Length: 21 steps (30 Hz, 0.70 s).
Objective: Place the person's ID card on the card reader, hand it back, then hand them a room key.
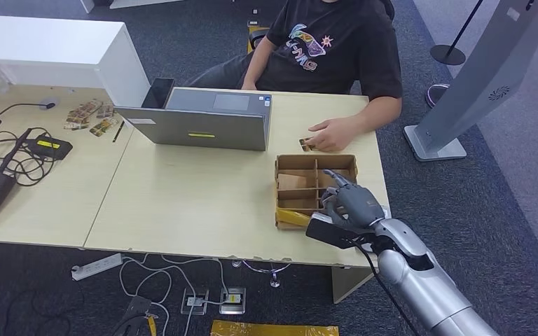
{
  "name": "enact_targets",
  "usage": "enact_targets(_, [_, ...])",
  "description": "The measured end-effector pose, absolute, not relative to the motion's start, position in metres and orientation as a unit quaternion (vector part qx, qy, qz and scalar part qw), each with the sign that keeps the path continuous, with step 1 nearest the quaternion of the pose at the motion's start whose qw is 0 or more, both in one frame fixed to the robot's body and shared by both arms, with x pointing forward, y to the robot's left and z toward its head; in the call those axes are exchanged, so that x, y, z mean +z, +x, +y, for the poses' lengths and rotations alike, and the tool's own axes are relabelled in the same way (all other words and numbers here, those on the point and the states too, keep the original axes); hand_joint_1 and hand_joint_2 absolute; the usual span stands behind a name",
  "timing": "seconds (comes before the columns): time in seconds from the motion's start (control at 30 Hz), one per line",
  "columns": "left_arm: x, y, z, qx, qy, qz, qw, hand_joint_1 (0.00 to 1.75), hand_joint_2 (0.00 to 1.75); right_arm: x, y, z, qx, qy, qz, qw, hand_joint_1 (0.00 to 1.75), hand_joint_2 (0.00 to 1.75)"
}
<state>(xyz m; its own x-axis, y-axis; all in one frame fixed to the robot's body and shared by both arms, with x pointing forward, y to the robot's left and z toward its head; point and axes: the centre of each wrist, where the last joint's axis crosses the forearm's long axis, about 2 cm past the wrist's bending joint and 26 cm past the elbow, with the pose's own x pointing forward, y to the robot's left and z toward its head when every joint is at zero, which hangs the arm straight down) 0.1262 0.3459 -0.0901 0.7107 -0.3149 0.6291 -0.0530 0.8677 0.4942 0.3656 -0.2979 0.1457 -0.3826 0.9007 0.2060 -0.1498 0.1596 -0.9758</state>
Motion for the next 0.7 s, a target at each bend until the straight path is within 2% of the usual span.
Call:
enact_targets(0.43, [-0.090,0.127,0.346,-0.080,0.250,-0.380,0.887,0.00,1.75,0.156,0.372,-0.299,0.539,-0.340,-0.643,0.425,1.75,1.75])
enact_targets(0.7, [-0.089,0.129,0.344,-0.090,0.251,-0.388,0.882,0.00,1.75,0.239,0.415,-0.325,0.443,-0.413,-0.722,0.336,1.75,1.75])
